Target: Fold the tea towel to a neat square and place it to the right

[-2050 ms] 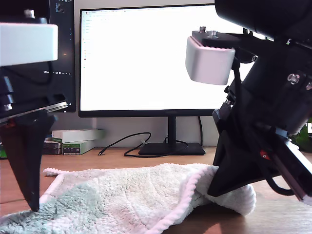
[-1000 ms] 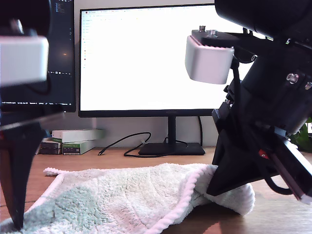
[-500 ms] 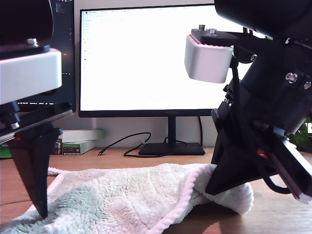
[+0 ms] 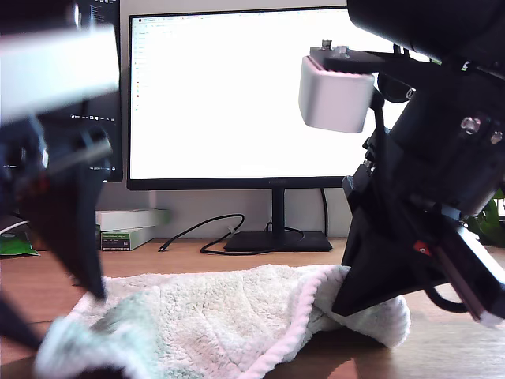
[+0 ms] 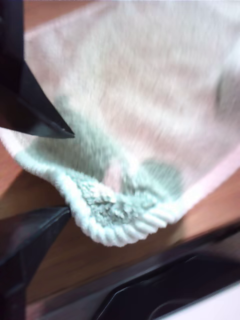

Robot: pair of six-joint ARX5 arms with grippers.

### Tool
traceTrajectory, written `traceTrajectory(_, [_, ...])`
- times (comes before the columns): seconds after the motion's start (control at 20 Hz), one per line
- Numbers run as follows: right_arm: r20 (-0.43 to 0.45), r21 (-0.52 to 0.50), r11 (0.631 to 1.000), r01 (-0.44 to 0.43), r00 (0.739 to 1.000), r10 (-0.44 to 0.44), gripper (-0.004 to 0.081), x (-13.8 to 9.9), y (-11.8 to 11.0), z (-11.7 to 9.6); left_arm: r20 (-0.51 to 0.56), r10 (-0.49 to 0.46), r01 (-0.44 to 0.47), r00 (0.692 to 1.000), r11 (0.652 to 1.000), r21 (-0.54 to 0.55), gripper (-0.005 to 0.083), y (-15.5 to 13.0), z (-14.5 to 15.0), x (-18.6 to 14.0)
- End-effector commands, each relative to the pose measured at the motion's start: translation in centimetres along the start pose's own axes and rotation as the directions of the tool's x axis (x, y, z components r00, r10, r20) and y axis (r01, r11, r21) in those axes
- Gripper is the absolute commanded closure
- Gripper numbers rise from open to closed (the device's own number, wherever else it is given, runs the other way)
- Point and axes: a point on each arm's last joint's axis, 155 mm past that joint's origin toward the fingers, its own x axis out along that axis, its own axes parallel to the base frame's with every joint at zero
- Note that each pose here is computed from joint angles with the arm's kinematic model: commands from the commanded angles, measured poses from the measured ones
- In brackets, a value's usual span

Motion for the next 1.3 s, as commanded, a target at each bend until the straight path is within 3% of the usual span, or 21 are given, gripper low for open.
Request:
traceTrajectory(0.0, [0.004,0.008,1.000,-0.001,1.000,0.001,0.0783,0.0,0.2,-0.1,0.026,0.006,-0.005,1.000,0.999,-0.042,0.0400,-0.3,0.3,-0.1])
traceTrajectory(0.45, [0.005,0.021,1.000,0.000,1.000,0.000,0.0783,0.0,0.2,-0.1,0.148,-0.063,0.073,0.987,0.995,-0.061,0.0407,-1.6,2.6,-0.4])
traceTrajectory(0.6, [0.007,0.027,1.000,0.002,1.000,-0.002,0.0783,0.0,0.1,0.0,0.185,-0.107,0.118,0.977,0.992,-0.047,0.0467,-2.5,3.4,-0.3])
traceTrajectory(0.9, [0.010,0.027,1.000,0.005,1.000,-0.005,0.0783,0.0,0.0,0.0,0.157,-0.192,0.191,0.969,0.981,0.022,0.0475,-4.7,3.7,1.1])
traceTrajectory(1.25, [0.026,0.029,0.999,0.018,0.999,-0.018,0.0782,0.0,-0.3,0.4,0.084,-0.173,0.171,0.981,0.985,0.033,0.0475,-4.4,2.7,2.3])
